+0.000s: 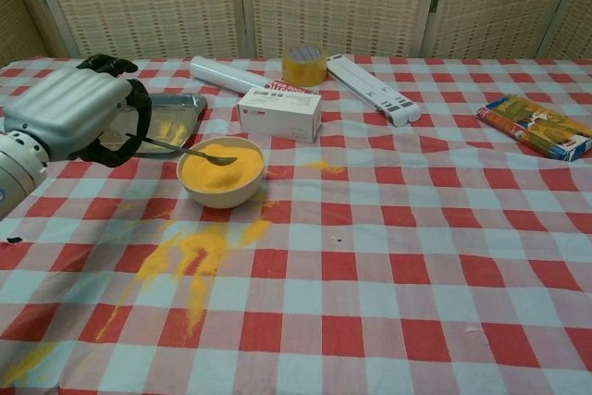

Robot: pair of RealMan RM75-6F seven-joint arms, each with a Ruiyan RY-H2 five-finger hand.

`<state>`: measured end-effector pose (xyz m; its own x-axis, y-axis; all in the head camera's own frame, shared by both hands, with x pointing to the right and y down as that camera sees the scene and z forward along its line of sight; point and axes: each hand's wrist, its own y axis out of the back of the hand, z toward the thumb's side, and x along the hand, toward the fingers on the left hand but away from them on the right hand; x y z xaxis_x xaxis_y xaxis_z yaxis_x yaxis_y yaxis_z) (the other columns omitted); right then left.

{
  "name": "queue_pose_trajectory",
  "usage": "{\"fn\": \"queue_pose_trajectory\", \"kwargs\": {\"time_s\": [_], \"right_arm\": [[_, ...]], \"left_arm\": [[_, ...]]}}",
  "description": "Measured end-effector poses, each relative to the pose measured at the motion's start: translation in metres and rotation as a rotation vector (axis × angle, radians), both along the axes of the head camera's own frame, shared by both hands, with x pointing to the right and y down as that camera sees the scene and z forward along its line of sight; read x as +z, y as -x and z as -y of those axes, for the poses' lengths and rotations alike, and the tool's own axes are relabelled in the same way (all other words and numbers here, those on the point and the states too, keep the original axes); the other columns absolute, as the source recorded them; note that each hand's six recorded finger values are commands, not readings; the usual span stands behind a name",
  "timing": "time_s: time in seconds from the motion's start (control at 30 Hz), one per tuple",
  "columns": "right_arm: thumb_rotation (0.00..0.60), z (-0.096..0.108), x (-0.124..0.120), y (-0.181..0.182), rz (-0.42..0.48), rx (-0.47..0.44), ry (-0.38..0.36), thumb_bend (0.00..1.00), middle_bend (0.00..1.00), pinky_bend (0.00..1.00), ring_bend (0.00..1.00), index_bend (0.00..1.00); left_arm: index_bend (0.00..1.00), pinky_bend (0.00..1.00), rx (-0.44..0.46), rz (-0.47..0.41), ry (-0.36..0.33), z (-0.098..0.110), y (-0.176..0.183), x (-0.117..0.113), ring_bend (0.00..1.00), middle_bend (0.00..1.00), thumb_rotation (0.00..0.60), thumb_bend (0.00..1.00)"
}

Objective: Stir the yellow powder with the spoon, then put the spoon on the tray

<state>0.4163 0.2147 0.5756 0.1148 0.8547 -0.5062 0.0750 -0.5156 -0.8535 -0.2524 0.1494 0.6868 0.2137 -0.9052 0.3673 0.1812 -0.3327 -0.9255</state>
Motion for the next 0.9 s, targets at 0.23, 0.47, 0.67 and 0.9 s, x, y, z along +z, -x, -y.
{"fn": "queue_pose_trajectory", "kwargs": {"time_s": [0.23, 0.47, 0.67, 0.9], "right_arm": [[0.600, 0.000, 0.000, 0.000, 0.002, 0.001, -0.001, 0.18, 0.00, 0.00, 0.00, 0.00], [0.600, 0.001, -0.002, -0.003, 0.003, 0.006, -0.007, 0.18, 0.00, 0.00, 0.00, 0.00], [0.600, 0.002, -0.002, -0.003, 0.003, 0.009, -0.008, 0.18, 0.00, 0.00, 0.00, 0.00], [0.600, 0.002, -0.001, -0.004, -0.002, 0.012, -0.005, 0.18, 0.00, 0.00, 0.00, 0.00]], "left_arm": [[0.87, 0.00, 0.003, 0.031, 0.065, 0.007, -0.002, -0.004, 0.06, 0.31, 0.600, 0.74], [0.87, 0.00, 0.051, 0.192, 0.104, 0.013, -0.004, 0.000, 0.07, 0.32, 0.600, 0.74], [0.87, 0.00, 0.078, 0.249, 0.137, 0.015, -0.009, 0.002, 0.07, 0.32, 0.600, 0.74], [0.87, 0.00, 0.074, 0.256, 0.152, 0.019, -0.010, 0.006, 0.08, 0.33, 0.600, 0.75]]}}
